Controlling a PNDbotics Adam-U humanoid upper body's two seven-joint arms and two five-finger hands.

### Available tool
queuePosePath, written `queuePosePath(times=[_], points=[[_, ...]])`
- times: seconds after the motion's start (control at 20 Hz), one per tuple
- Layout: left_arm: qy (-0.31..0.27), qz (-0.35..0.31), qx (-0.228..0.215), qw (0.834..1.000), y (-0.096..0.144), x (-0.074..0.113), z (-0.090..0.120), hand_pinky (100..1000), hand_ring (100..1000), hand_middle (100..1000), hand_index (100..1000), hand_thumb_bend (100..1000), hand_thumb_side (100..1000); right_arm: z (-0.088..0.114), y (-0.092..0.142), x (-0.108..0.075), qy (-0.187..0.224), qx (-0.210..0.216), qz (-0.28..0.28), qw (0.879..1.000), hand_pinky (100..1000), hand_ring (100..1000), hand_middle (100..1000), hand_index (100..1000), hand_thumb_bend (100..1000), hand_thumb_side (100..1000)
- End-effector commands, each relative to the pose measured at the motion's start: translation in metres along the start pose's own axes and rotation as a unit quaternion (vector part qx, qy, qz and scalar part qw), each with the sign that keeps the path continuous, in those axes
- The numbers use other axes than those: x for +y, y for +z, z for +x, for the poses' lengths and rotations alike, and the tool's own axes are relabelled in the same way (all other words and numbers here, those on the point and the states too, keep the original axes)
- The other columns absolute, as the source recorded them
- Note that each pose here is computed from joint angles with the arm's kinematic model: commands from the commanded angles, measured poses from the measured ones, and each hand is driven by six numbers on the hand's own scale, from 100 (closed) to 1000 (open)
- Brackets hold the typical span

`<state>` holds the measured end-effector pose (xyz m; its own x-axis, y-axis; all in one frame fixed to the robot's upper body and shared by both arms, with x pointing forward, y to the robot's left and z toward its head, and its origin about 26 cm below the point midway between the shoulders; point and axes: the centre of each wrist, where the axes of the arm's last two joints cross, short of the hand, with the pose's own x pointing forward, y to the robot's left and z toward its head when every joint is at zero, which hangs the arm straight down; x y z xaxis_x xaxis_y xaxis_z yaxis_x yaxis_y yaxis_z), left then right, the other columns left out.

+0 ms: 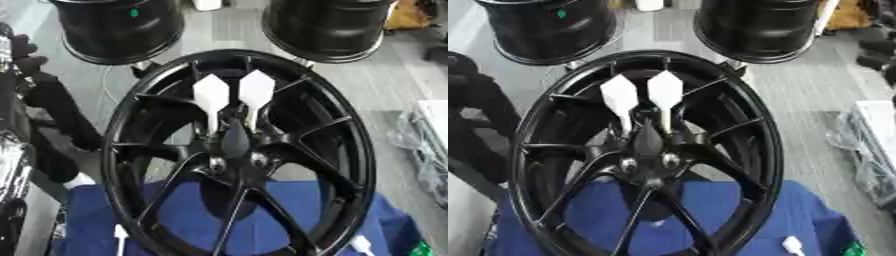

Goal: Pull the pin out of the wheel hub.

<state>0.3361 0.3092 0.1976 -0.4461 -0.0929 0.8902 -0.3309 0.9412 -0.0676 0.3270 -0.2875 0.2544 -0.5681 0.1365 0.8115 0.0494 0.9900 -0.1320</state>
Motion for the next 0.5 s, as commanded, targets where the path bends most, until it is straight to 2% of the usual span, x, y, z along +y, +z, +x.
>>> queuePosePath(times=[0.05, 0.35, 0.5], points=[[-0.016, 0.006, -0.016, 1.000, -0.005, 0.010, 0.009, 544, 662, 636, 703, 213, 705, 0.022, -0.017, -0.011, 0.030, -0.023, 0.041, 0.998, 795, 821, 906, 920, 100, 691], [-0.030, 0.013, -0.013, 0.999, -0.004, 0.017, 0.006, 545, 664, 636, 703, 212, 706, 0.068, -0.040, -0.013, 0.097, -0.079, 0.119, 0.985, 805, 827, 898, 915, 100, 591], [-0.033, 0.016, -0.015, 0.999, -0.004, 0.018, 0.007, 545, 666, 638, 705, 217, 704, 0.095, -0.040, -0.008, 0.138, -0.121, 0.170, 0.968, 817, 830, 884, 908, 100, 513]])
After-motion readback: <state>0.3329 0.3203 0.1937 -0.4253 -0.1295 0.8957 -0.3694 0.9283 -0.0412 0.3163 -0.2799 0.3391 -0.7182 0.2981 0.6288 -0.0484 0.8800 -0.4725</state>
